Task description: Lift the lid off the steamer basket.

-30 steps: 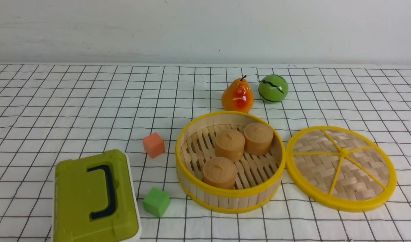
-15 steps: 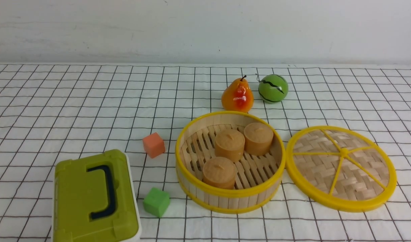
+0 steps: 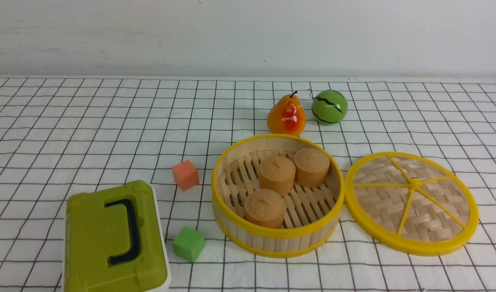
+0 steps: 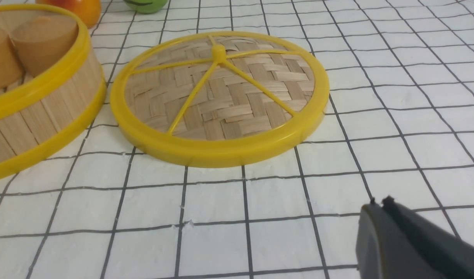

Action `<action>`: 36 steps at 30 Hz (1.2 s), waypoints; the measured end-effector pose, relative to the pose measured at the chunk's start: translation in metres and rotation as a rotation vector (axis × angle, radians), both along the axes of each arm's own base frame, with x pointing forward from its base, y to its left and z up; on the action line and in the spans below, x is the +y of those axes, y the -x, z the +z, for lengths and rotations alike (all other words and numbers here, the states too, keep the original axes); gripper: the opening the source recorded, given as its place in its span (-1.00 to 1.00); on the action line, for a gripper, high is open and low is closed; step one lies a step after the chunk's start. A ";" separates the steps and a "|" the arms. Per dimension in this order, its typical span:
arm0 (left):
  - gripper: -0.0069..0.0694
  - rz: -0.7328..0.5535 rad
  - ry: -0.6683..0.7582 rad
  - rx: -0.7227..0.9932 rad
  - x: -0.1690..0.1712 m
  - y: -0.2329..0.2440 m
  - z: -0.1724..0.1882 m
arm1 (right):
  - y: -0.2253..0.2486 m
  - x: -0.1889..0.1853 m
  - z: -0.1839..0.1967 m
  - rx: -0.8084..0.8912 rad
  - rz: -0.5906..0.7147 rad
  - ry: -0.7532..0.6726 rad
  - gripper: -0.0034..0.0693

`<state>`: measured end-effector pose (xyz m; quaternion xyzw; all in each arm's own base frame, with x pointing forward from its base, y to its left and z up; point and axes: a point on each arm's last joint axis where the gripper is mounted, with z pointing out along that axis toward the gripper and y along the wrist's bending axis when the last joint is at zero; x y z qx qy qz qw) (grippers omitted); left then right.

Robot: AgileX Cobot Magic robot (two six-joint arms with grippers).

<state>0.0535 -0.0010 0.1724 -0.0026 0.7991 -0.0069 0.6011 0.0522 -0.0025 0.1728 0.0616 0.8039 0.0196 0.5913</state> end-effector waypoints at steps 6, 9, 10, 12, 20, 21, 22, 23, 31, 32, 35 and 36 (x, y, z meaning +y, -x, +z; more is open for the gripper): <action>-0.19 0.000 0.000 0.000 0.000 0.000 0.000 | 0.000 0.000 0.000 0.000 0.000 0.000 -0.91; -0.19 0.000 0.000 0.000 0.000 0.000 0.000 | 0.000 0.000 0.000 0.000 0.000 0.000 -0.90; -0.19 0.000 0.000 0.000 0.000 0.000 0.000 | 0.000 0.000 0.000 0.000 0.000 0.000 -0.90; -0.19 0.000 0.000 0.000 0.000 0.000 0.000 | 0.000 0.000 0.000 0.000 0.000 0.000 -0.90; -0.19 0.000 0.000 0.000 0.000 0.000 0.000 | 0.000 0.000 0.000 0.000 0.000 0.000 -0.89; -0.19 0.000 0.000 0.000 0.000 0.000 0.000 | 0.000 0.000 0.000 0.000 0.000 0.000 -0.88; -0.19 0.000 0.000 0.000 0.000 0.000 0.000 | 0.000 0.000 0.000 0.000 0.000 0.000 -0.88; -0.19 0.000 0.000 0.000 0.000 0.000 0.000 | 0.000 0.000 0.000 0.000 0.000 0.000 -0.87; -0.19 0.000 0.000 0.000 0.000 0.000 0.000 | 0.000 0.000 0.000 0.000 0.000 0.001 -0.85; -0.19 0.000 0.000 0.000 0.000 0.000 0.000 | 0.000 0.000 0.000 0.000 0.000 0.001 -0.85; -0.19 0.000 0.000 0.000 0.000 0.000 0.000 | 0.000 0.000 0.000 0.000 0.000 0.001 -0.83; -0.19 0.000 0.000 0.000 0.000 0.000 0.000 | 0.000 0.000 0.000 0.000 0.000 0.001 -0.82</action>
